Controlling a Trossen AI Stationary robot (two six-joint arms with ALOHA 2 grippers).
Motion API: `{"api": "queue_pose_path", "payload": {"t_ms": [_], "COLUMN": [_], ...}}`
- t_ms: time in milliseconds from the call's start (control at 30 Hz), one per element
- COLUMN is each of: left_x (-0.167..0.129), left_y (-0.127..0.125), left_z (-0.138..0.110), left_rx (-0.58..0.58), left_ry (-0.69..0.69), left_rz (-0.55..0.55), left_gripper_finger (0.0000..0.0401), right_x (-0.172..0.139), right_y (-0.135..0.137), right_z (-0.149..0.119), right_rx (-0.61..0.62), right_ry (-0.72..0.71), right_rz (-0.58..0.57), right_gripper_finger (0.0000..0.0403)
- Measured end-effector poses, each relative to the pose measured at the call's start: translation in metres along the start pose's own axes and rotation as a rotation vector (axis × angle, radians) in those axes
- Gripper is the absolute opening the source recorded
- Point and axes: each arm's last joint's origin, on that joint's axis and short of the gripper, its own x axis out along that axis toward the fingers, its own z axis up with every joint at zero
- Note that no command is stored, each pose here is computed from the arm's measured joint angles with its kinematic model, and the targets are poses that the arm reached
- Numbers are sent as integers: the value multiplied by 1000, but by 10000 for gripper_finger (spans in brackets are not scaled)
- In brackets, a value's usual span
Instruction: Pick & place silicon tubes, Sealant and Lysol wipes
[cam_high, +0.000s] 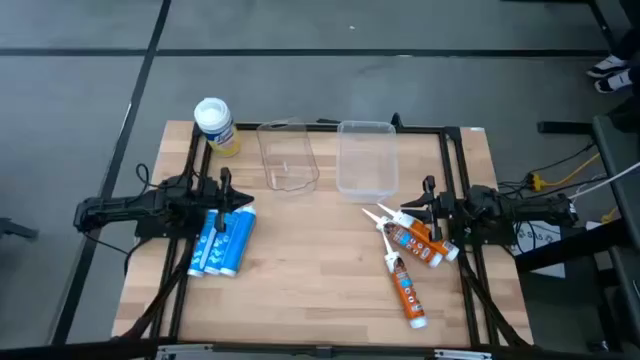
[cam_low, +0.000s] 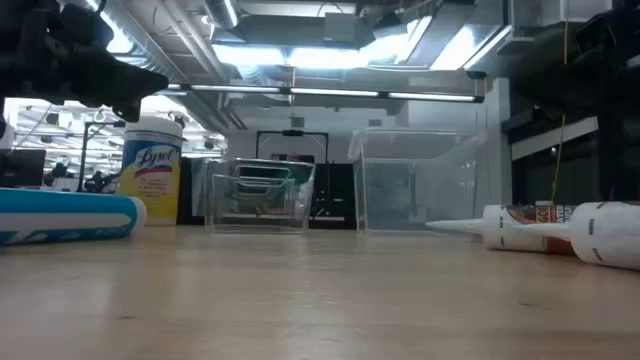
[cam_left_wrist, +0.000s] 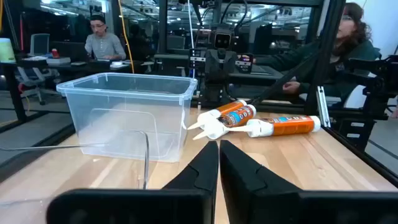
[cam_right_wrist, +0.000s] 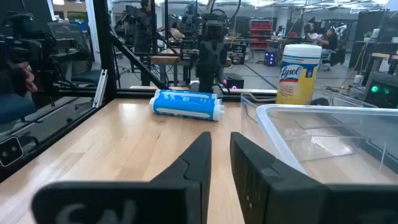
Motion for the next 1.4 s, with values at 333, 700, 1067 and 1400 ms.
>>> {"api": "queue_pose_path", "payload": {"t_ms": [333,700,1067,1400], "left_x": [0,0,0,0], "left_y": [0,0,0,0], "left_z": [0,0,0,0], "left_rx": [0,0,-2,-2], "left_ry": [-1,-1,0,-1], "left_rz": [0,0,0,0], "left_gripper_finger": [14,15,12,11], "right_x": [0,-1,-20,-31], "right_y": [0,0,-3,-5], "right_z": [0,13,58,98], "right_rx": [0,9,194,319], "right_ry": [0,-137,-647,-755], "right_rz": [0,-4,14,51], "right_gripper_finger": [62,62,62,62]}}
